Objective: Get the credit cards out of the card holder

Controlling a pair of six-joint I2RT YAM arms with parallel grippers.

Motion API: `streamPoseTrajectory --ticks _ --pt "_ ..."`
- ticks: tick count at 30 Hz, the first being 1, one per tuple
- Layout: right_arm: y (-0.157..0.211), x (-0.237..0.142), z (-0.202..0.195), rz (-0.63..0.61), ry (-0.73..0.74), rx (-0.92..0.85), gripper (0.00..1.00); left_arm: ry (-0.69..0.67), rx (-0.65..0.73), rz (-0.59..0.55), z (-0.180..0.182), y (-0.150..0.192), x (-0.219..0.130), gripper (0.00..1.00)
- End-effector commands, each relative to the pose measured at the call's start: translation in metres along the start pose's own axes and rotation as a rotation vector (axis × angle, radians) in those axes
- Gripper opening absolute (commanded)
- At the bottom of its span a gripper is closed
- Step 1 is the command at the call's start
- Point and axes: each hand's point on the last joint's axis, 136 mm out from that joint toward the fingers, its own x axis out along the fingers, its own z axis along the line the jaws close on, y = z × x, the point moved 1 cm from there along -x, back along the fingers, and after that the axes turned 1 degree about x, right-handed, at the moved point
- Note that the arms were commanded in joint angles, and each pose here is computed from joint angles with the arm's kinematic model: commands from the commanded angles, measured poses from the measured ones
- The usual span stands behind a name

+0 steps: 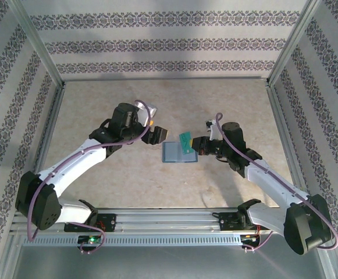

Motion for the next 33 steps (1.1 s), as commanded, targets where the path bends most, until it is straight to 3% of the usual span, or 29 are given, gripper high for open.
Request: streamPoseTrajectory --ticks 1,9,22,29,33 --pt "-0.016 -0.006 0.032 -0.07 -0.134 -0.072 0.0 0.116 -0.078 -0.054 -0.013 -0.005 -0.007 0.84" --pt "-0.043 -0.016 0.064 -0.211 -0.304 -0.077 0.0 0.243 -0.197 -0.189 -0.029 -0.018 -0.014 0.72" --pt "-0.059 -0.018 0.103 -0.29 -0.493 -0.069 0.0 0.453 -0.2 -0.221 -0.068 -0.029 -0.003 0.62" --pt "-0.059 -0.012 0.112 -0.275 -0.54 -0.072 0.0 0.487 -0.195 -0.256 -0.074 -0.036 -0.009 0.28" --pt "-0.057 -0.008 0.112 -0.257 -0.548 -0.071 0.0 0.492 -0.18 -0.274 -0.077 -0.039 -0.014 0.19"
